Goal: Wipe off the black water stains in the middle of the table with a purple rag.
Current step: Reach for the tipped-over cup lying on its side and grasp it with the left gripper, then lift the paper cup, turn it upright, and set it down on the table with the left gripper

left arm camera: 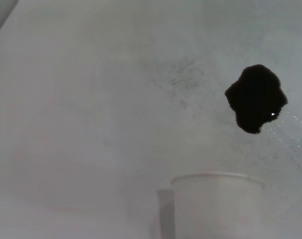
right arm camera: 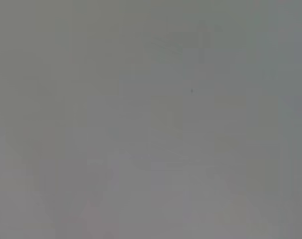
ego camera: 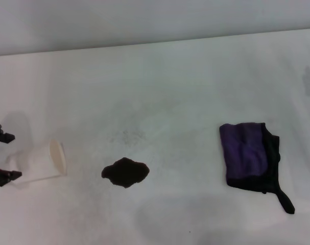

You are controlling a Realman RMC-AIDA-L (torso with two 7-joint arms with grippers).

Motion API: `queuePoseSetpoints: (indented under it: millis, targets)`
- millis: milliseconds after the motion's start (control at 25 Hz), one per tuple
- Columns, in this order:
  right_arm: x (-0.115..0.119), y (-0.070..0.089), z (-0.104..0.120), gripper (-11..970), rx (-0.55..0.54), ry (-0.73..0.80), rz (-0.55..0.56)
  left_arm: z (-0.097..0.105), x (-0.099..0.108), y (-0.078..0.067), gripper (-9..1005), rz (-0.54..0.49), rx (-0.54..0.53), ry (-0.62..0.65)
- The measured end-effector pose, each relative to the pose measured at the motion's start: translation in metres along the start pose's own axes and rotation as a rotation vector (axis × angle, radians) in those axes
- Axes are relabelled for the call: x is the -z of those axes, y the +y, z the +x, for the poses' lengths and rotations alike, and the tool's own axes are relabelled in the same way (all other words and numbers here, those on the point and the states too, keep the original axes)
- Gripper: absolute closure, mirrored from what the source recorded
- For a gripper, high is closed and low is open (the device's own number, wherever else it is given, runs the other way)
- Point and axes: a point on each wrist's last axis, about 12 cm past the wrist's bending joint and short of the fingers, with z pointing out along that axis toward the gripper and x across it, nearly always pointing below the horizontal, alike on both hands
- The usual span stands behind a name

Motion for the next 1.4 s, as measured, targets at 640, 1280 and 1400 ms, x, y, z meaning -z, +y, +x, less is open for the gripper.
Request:
queuePoseSetpoints:
  millis: [640,1280,1400]
  targets:
    - [-0.001,0.004,0.002,356,-0.015,0.007,-0.004,0.011,-0.035,-0.001,109,-0.013,-0.040,-0.048]
    - [0.000,0.004,0.002,357,-0.011,0.007,-0.012,-0.005,-0.038,0.005,249,-0.085,0.006,-0.214]
    - [-0.001,0.003,-0.001,357,-0.002,-0.004,-0.020,-0.012,-0.032,0.012,259,-0.159,0.044,-0.329]
